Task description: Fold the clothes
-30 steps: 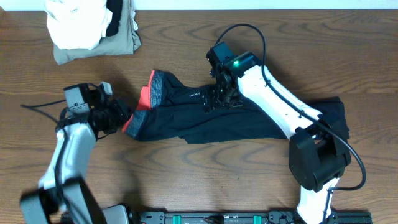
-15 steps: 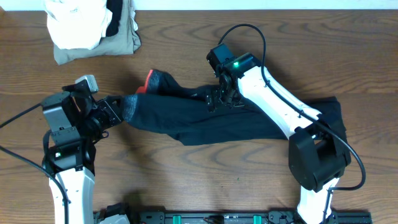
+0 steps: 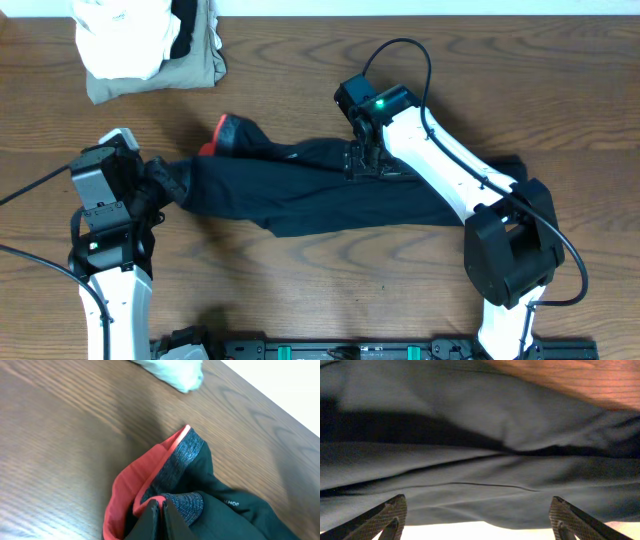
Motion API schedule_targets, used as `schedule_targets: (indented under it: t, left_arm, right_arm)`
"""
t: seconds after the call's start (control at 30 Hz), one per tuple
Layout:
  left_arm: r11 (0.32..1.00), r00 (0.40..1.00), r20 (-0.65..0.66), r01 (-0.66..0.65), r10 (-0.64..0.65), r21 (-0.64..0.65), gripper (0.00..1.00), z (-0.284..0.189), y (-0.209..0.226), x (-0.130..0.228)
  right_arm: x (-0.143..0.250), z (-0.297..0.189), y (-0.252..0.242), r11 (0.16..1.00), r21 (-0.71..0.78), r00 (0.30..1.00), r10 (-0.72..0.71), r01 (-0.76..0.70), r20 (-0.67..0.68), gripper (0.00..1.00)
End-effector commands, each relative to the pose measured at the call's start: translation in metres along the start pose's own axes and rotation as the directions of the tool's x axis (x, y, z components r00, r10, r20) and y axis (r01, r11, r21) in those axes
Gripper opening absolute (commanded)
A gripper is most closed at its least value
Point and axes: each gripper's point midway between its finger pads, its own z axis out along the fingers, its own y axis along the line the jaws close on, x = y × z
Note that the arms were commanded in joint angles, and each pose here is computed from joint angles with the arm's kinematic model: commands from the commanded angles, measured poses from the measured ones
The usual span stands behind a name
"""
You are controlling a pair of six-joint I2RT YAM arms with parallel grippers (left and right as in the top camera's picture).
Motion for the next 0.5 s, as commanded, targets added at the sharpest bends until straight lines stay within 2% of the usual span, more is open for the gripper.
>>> schedule_targets:
  t: [0.0,0.2,0.33,0.37,0.4,0.47]
  left_arm:
    - [0.998,0.998,0.06,0.017,-0.014,-0.059,0.06,-0.004,0.007,-0.015]
    - [0.998,0.996,0.077,0.042,-0.038,-0.054,0.06,-0.005,0.006,-0.019]
    - [0.998,0.994,0.097,0.046,-0.042,-0.039,0.06,-0.008,0.003,-0.023]
    - [0.998,0.994,0.099,0.054,-0.051,-0.036,0.06,-0.009,0.002,-0.023]
    - [0.999,0.994,0.097,0.052,-0.051,-0.016,0.06,-0.01,-0.001,-0.023]
    - [0.999,0.994,0.101,0.047,-0.048,0.013,0.06,-0.014,-0.007,-0.025]
  right_arm:
    - [-0.003,-0.009,-0.006,0.998,0.0,0.998,0.056,-0.056,0.028,0.84]
    - [0.016,-0.012,0.029,0.993,-0.107,0.999,-0.05,0.048,-0.021,0.72]
    - [0.033,-0.019,0.074,0.947,-0.253,0.978,-0.207,0.197,-0.014,0.68]
    - [0.037,-0.021,0.083,0.934,-0.278,0.972,-0.236,0.225,-0.005,0.63]
    - [0.04,-0.022,0.092,0.925,-0.288,0.967,-0.256,0.247,0.007,0.53]
    - [0.044,-0.024,0.103,0.913,-0.298,0.959,-0.281,0.277,0.031,0.43]
